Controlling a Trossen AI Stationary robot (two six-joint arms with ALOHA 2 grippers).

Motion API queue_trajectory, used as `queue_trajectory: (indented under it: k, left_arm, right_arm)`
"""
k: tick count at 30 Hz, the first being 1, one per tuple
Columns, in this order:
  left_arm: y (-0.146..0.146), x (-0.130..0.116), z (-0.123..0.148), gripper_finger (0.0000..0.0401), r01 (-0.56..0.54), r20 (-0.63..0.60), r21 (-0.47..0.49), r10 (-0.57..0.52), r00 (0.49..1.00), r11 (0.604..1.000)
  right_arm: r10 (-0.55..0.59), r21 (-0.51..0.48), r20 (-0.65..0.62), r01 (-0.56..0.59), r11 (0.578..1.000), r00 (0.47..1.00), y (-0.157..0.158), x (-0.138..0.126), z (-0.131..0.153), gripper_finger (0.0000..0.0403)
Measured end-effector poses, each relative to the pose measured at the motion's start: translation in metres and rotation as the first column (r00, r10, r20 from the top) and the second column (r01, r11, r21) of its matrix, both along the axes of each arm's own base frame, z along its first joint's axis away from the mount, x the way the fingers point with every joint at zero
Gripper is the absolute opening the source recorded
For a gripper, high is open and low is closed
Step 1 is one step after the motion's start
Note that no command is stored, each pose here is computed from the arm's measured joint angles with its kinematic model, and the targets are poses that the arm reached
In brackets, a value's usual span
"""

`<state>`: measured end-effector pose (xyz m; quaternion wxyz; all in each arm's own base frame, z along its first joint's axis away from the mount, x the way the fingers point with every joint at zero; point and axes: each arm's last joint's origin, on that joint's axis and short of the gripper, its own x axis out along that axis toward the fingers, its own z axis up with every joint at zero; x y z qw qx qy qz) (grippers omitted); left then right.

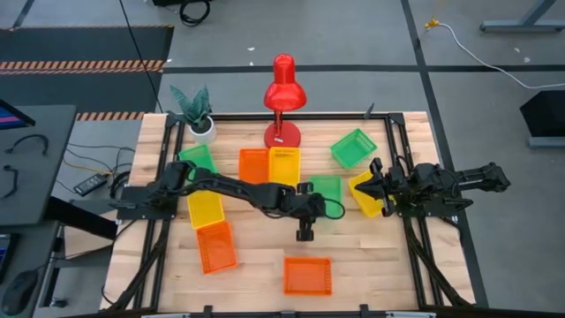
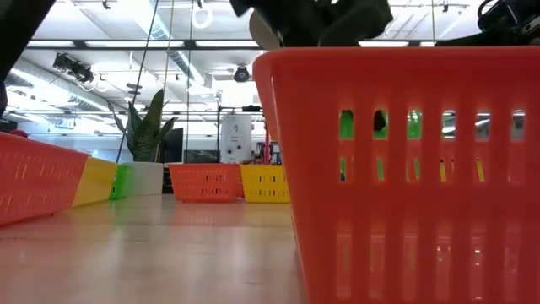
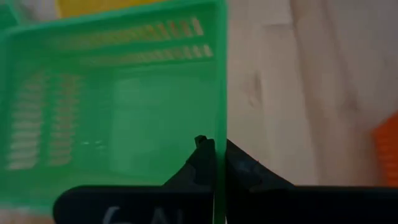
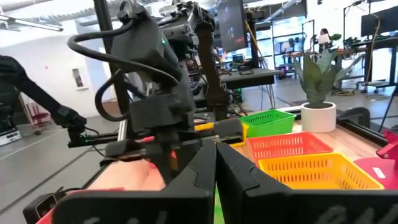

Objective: Stack baskets by color
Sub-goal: Prepare the orange, yellow, and green bins

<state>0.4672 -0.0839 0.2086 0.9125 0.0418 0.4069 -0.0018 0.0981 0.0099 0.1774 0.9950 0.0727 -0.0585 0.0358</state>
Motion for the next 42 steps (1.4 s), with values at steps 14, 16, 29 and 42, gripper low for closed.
queue_trajectory:
  k: [14, 16, 29, 42]
  left_arm:
    - [0.039, 0.015, -0.031, 0.001, -0.03, -0.026, 0.092, 0.033, 0.999, 0.995]
    - [0.048, 0.017, -0.033, 0.001, -0.03, -0.027, 0.1, 0.033, 0.999, 0.995]
    - [0.092, 0.015, -0.037, 0.0011, -0.068, -0.084, 0.142, 0.08, 0.993, 0.988]
    - [0.106, 0.012, -0.038, 0.0044, -0.121, -0.109, 0.194, 0.144, 0.984, 0.973]
  right_arm:
    - [-0.006, 0.002, 0.013, 0.006, 1.0, 1.0, 0.0, 0.0, 0.001, 0.0012]
    - [-0.006, 0.002, 0.013, 0.006, 1.0, 1.0, 0.0, 0.0, 0.001, 0.0012]
    - [-0.006, 0.002, 0.013, 0.006, 1.0, 1.0, 0.0, 0.0, 0.001, 0.0012]
    - [-0.006, 0.002, 0.013, 0.006, 1.0, 1.0, 0.0, 0.0, 0.001, 0.0012]
